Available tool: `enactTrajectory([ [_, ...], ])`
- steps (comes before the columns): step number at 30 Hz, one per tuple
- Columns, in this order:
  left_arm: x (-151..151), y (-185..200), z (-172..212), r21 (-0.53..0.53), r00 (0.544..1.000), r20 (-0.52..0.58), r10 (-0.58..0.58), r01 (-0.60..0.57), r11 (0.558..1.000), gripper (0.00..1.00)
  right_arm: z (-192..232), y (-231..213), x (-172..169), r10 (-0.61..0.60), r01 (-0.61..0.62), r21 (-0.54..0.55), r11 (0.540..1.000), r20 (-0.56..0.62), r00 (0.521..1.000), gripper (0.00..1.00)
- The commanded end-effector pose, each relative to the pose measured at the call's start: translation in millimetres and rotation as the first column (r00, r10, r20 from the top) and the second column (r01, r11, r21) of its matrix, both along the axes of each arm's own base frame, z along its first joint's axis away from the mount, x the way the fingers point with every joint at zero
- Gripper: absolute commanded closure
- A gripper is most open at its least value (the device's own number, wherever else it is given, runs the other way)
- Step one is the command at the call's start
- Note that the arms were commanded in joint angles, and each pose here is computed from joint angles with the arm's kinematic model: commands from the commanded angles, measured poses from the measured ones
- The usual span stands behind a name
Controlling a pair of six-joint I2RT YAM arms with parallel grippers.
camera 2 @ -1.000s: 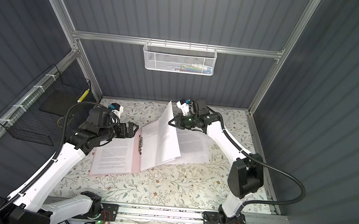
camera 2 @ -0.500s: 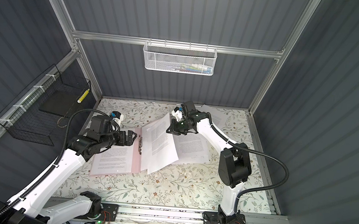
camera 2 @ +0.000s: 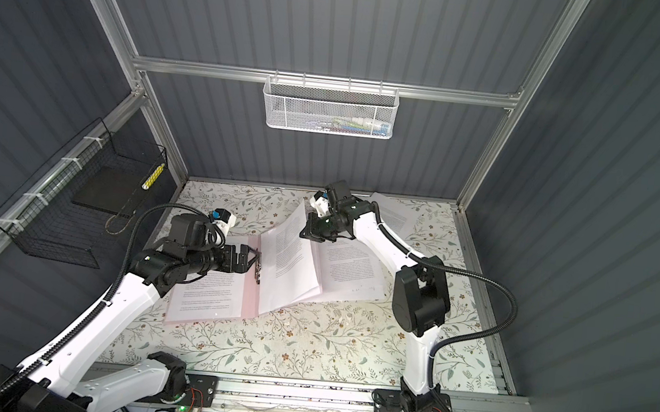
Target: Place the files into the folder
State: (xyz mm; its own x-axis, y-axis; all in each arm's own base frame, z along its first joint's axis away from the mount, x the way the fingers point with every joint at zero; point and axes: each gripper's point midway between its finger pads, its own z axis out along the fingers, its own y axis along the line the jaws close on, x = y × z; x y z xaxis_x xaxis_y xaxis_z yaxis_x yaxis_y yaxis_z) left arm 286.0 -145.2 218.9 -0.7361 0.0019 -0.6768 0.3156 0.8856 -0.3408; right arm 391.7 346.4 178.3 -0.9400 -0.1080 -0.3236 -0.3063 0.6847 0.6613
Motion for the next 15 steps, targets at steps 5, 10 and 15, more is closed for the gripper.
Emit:
enactTrajectory([
  [5, -3.0, -0.7, 3.0, -0.004, 1.0, 0.006, -0.023, 0.023, 1.0, 0.0, -4.0, 6.0, -1.2, 0.003, -0.003, -0.01, 1.0, -0.018, 1.0, 1.0],
  [10, -3.5, -0.5, 2.6, -0.002, 1.0, 0.005, -0.022, 0.022, 1.0, 0.0, -6.2, 7.3, -1.1, -0.002, 0.002, -0.011, 1.0, -0.022, 1.0, 1.0],
  [15, -3.4, -0.9, 2.9, -0.004, 1.0, 0.007, -0.024, 0.024, 1.0, 0.0, -8.9, 11.6, -1.1, -0.003, 0.003, -0.003, 1.0, -0.03, 1.0, 1.0],
])
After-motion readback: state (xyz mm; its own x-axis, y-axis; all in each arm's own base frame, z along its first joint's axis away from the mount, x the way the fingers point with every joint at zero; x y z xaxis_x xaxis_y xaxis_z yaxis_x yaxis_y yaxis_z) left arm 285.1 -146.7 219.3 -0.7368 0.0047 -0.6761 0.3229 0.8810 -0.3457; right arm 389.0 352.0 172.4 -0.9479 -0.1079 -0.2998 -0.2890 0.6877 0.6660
